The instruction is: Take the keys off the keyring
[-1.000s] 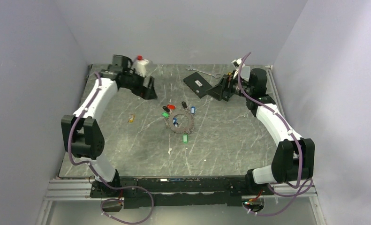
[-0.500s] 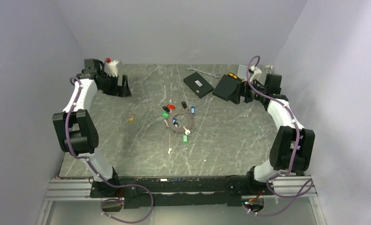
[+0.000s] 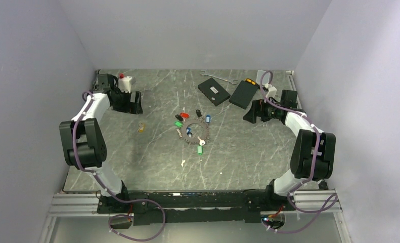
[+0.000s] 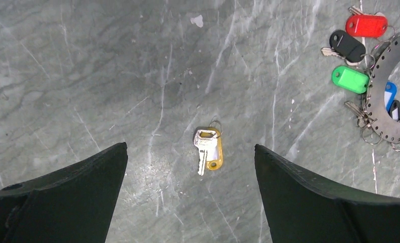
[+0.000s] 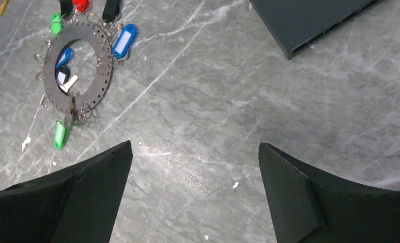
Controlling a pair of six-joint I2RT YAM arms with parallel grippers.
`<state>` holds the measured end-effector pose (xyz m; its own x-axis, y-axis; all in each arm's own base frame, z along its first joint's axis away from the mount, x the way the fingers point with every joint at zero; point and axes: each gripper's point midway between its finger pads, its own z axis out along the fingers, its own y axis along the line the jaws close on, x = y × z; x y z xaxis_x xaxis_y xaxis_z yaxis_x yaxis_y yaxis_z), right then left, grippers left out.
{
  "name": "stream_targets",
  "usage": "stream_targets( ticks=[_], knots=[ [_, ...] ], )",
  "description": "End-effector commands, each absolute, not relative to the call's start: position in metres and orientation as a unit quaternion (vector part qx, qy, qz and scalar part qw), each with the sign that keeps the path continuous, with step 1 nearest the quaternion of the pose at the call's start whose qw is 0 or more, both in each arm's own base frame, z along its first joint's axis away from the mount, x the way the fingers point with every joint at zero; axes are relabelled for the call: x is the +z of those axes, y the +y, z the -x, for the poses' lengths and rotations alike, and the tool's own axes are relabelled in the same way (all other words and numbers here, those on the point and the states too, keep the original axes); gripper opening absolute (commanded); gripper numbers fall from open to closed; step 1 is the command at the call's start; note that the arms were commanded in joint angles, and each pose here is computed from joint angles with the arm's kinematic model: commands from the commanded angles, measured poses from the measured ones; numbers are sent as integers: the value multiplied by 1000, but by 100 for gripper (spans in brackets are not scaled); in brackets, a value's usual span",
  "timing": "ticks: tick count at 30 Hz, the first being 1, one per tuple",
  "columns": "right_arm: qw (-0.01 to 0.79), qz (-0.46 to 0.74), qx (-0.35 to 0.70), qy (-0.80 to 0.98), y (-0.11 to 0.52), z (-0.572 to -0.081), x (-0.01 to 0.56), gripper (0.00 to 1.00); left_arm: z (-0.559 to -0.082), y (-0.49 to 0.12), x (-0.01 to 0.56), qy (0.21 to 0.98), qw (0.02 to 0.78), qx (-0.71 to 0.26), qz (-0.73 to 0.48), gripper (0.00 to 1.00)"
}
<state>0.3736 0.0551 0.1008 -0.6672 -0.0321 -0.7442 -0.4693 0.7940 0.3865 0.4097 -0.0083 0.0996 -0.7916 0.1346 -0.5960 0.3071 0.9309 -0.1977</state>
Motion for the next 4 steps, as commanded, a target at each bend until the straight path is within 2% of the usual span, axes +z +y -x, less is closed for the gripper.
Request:
stream_targets(
  ticks=[1,4],
  knots=[
    [409,161,288,851,56,-382,112,100,-418,-11,124,922,345,-134,-118,99],
    [411,162,291,849,57,-382,114,100,-417,-11,126,921,348,-131,-117,99]
  ],
)
